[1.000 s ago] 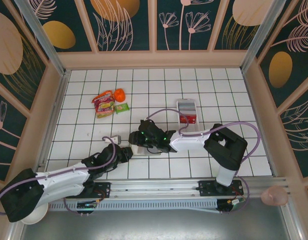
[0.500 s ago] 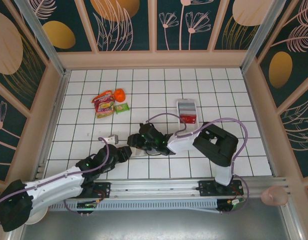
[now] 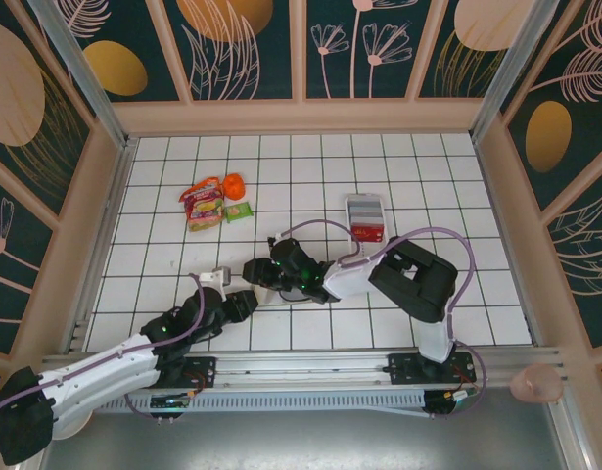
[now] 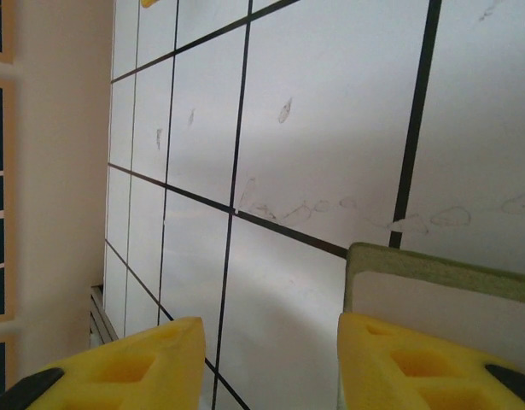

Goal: Put the credit cards into the card holder
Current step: Open the card holder at the bottom-center of the table.

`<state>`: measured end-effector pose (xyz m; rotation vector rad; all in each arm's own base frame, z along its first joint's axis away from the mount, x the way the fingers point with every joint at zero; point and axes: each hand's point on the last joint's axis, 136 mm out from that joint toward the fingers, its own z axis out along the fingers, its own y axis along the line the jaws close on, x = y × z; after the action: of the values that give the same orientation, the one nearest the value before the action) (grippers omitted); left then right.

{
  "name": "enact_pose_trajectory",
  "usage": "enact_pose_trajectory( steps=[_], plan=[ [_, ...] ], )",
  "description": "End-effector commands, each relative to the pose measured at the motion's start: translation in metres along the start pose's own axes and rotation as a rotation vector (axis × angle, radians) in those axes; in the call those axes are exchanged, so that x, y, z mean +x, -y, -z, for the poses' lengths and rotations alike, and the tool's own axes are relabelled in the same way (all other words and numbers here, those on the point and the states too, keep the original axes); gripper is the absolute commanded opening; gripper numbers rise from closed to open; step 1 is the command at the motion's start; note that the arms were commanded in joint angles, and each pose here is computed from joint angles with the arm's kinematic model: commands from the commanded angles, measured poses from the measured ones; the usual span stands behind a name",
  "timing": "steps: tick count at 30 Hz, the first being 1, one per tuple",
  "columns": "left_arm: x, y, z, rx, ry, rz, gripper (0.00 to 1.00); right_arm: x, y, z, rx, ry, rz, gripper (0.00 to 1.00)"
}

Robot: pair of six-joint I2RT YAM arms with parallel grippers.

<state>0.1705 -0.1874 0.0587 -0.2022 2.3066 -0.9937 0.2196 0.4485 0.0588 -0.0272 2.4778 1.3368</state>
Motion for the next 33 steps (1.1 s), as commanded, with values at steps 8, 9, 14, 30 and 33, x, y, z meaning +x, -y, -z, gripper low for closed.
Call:
enact_pose_trajectory(
  steps=[8,9,14,30,33],
  plan=[
    [0.0,0.007,-0.002,0.036,0.0,-0.002,0.38,-0.029,-0.042,-0.003,-0.1,0.052,0.065,0.46],
    [-0.001,0.007,-0.003,0.035,0.002,-0.005,0.38,-0.032,-0.045,-0.003,-0.099,0.06,0.079,0.46],
    [-0.002,0.004,-0.006,0.005,0.007,-0.016,0.47,-0.053,-0.061,-0.002,-0.129,0.098,0.101,0.46],
    [-0.01,-0.01,-0.017,-0.097,0.041,-0.033,0.52,-0.107,-0.054,0.098,0.263,0.321,0.258,0.47],
    [-0.008,-0.011,-0.018,-0.1,0.031,-0.033,0.52,-0.091,-0.018,0.129,0.349,0.328,0.184,0.5]
  ],
)
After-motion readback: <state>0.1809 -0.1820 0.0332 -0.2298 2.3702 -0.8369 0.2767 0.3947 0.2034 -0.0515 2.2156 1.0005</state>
